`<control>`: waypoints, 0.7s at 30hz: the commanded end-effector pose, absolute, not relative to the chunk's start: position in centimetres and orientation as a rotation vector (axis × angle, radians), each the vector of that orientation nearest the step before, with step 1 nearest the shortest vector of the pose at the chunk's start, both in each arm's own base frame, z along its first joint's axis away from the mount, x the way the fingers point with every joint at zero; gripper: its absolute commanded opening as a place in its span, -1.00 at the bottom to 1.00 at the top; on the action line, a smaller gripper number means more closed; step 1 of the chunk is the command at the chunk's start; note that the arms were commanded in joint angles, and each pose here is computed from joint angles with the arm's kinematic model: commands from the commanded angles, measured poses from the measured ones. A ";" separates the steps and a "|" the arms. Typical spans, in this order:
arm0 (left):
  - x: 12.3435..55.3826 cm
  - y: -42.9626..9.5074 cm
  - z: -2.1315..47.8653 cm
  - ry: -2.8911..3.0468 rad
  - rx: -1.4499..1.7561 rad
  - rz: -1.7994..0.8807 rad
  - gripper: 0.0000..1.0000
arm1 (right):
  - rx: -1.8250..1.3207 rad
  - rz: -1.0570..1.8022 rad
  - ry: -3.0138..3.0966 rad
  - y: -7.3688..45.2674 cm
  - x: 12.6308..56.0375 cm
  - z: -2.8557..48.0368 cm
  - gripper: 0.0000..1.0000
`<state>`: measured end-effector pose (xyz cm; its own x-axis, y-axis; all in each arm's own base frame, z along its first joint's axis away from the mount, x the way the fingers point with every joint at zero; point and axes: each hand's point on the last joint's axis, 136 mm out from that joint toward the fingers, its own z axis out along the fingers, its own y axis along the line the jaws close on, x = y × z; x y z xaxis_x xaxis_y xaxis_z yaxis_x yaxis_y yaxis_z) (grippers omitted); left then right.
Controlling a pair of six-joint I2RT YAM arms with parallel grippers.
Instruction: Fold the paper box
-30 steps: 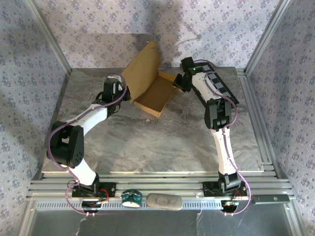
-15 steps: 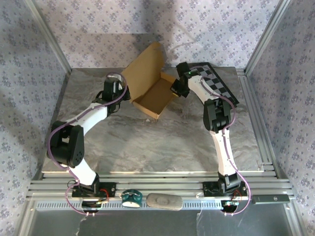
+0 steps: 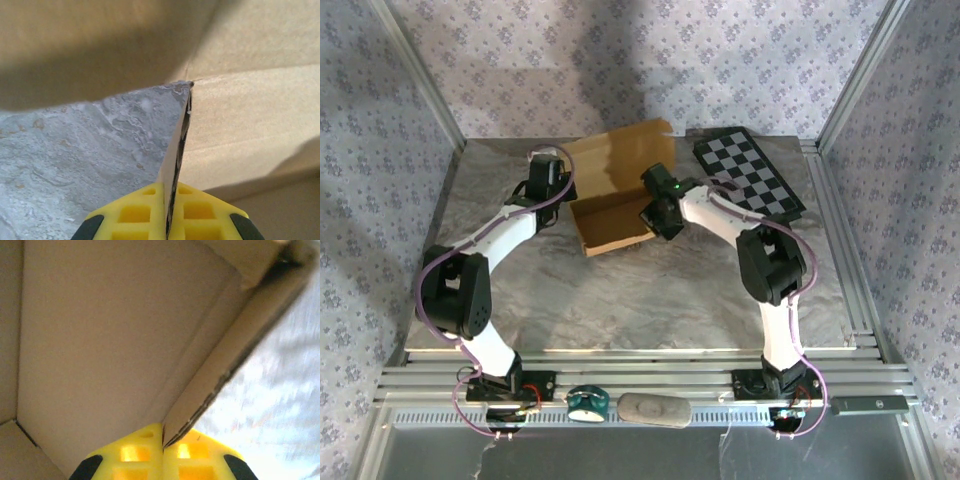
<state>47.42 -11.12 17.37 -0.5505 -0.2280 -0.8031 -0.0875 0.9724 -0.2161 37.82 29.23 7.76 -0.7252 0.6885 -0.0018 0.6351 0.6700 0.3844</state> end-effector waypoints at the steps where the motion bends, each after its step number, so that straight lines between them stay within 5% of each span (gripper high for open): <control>1: 47.0 -11.7 15.5 2.203 -0.139 -0.163 -1.00 | 1.206 0.716 2.764 33.4 34.5 9.3 -1.00; 8: 45.6 -13.3 16.1 2.106 0.094 -0.222 -1.00 | 1.248 0.841 2.861 35.1 31.2 8.5 -0.74; 18: 44.2 -13.3 14.0 2.064 0.297 -0.139 -1.00 | 0.450 0.943 3.066 36.2 30.2 10.8 -0.10; 21: 44.4 -13.4 13.9 2.053 0.324 -0.127 -1.00 | 0.145 0.969 3.095 36.4 29.1 12.5 -0.05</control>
